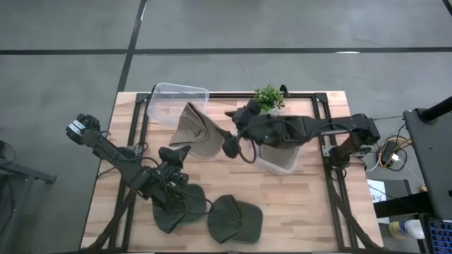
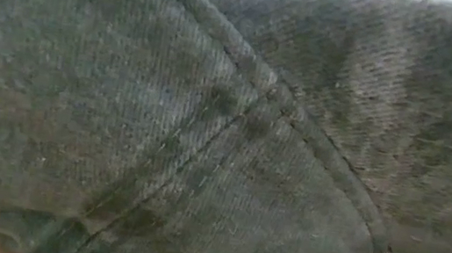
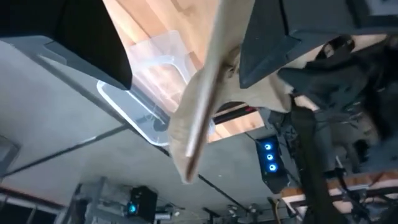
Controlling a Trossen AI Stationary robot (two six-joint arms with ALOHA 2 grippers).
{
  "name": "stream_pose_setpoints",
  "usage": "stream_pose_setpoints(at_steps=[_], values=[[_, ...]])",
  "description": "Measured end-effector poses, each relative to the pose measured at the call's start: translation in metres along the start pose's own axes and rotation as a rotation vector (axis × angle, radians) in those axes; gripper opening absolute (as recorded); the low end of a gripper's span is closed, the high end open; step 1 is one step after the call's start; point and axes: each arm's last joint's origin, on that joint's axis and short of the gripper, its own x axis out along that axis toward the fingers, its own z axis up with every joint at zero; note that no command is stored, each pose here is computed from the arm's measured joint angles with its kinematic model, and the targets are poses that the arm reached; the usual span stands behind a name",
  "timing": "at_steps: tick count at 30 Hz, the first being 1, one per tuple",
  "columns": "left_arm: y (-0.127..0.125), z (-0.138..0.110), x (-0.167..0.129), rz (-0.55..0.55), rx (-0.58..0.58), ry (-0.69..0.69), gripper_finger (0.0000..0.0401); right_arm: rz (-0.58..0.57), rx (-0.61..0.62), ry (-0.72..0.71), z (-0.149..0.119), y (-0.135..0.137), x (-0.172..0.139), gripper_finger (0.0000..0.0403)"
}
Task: Pick & Place hat
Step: Put the brown cap into the right transparent bin
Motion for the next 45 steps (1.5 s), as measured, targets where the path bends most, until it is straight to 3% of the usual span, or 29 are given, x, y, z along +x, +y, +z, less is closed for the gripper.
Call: stream_pose_setpoints(at_steps=[4, 10, 12, 18, 21, 24, 36, 41, 45], values=[[0.000, 0.000, 0.000, -0.012, 0.006, -0.002, 0.0007, 0.004, 0.022, 0.007, 0.007, -0.015, 0.009, 0.0309], [-0.004, 0.001, 0.000, -0.097, 0.009, -0.019, 0.0007, 0.219, 0.194, 0.083, 0.020, -0.037, 0.018, 0.0306], [-0.005, 0.001, 0.000, -0.119, 0.011, -0.022, 0.0007, 0.242, 0.233, 0.124, 0.018, -0.043, 0.023, 0.0301], [-0.009, 0.001, 0.000, -0.136, 0.003, -0.027, 0.0011, 0.194, 0.264, 0.218, 0.010, -0.057, 0.029, 0.0287], [-0.011, 0.003, 0.000, -0.198, -0.026, -0.045, 0.0008, 0.197, 0.265, 0.222, 0.009, -0.057, 0.030, 0.0283], [-0.011, 0.006, 0.000, -0.183, -0.045, -0.051, 0.0006, 0.199, 0.271, 0.234, 0.006, -0.055, 0.034, 0.0283], [-0.022, 0.012, 0.002, -0.169, 0.037, -0.051, 0.0006, 0.188, 0.300, 0.338, -0.015, -0.048, 0.061, 0.0269], [-0.025, 0.013, 0.003, -0.161, 0.054, -0.046, 0.0006, 0.203, 0.310, 0.389, -0.024, -0.046, 0.071, 0.0244], [-0.025, 0.013, 0.003, -0.158, 0.051, -0.046, 0.0006, 0.212, 0.323, 0.434, -0.034, -0.044, 0.082, 0.0198]])
